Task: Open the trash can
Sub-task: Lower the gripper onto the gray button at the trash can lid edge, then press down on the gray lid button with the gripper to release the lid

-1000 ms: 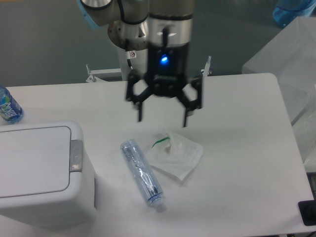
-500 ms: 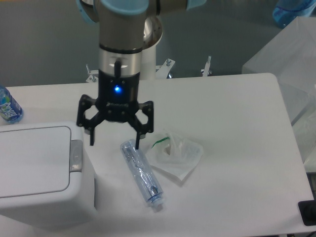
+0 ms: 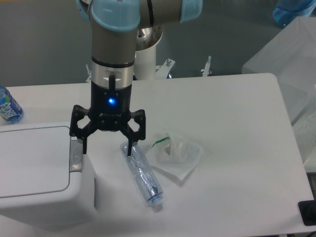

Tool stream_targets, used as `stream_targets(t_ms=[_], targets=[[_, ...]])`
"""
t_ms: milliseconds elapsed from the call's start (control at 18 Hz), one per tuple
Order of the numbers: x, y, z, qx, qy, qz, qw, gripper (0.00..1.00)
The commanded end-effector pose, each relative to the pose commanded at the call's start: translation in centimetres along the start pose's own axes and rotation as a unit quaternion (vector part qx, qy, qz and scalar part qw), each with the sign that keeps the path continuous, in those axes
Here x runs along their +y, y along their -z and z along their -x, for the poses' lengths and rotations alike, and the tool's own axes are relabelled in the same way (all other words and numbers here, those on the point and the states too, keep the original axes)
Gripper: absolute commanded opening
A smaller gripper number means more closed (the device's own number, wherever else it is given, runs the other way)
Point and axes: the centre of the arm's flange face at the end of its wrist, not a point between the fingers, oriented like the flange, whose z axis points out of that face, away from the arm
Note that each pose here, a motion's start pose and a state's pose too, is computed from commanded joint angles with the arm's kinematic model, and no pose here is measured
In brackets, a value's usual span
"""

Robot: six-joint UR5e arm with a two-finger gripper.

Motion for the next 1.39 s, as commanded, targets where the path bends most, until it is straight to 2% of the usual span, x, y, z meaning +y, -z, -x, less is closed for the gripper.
stream_targets(t_ms=[167,1389], targets=[[0.1,-0.6,0.2,0.0,0.014,0.004,0.9999,1.0],[0.7,-2.0,-0.4,0.005,0.011,0.018,0.9998,1.0]])
